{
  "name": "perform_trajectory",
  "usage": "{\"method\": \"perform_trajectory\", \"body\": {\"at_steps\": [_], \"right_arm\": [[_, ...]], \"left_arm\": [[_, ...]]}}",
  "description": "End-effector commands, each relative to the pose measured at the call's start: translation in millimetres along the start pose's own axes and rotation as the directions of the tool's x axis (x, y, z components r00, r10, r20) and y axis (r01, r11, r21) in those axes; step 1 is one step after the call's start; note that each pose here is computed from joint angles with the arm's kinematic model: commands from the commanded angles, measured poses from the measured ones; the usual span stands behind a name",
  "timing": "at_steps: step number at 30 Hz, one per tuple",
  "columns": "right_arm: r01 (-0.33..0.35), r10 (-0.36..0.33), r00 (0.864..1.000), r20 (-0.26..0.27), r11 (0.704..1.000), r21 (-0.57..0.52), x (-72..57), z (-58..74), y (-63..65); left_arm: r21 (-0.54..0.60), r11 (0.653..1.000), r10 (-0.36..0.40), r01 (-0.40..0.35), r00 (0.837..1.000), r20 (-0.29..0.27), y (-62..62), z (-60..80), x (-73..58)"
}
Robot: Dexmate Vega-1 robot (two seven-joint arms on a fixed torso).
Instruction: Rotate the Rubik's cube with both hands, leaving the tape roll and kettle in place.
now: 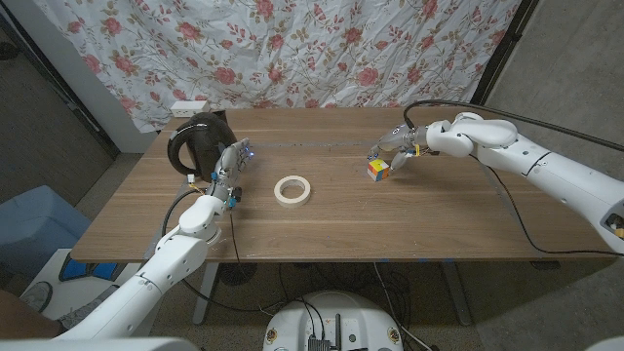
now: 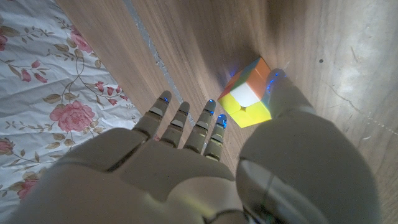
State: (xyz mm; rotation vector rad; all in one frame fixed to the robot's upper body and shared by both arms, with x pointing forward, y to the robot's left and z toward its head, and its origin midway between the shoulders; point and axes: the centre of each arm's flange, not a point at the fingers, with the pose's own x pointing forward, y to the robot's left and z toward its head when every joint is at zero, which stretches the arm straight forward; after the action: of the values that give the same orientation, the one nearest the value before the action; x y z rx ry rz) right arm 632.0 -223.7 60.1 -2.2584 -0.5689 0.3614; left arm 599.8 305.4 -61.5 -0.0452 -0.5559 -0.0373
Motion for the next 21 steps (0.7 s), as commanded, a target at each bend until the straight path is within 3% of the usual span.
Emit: {"method": "perform_trajectory", "body": {"at_steps": [1, 21], "right_arm": [[0.047, -0.047, 0.999, -0.004, 0.999, 0.0, -1.3, 3.2, 6.1], [0.073, -0.073, 0.997, 0.0, 0.997, -0.007, 2.7, 2.6, 3.1]], "left_arm": [[-0.002, 1.0, -0.005, 0.005, 1.0, -0.003, -0.7, -0.1, -0.1], [-0.004, 1.0, -0.022, 0.022, 1.0, -0.011, -1.9, -1.2, 4.4]]}}
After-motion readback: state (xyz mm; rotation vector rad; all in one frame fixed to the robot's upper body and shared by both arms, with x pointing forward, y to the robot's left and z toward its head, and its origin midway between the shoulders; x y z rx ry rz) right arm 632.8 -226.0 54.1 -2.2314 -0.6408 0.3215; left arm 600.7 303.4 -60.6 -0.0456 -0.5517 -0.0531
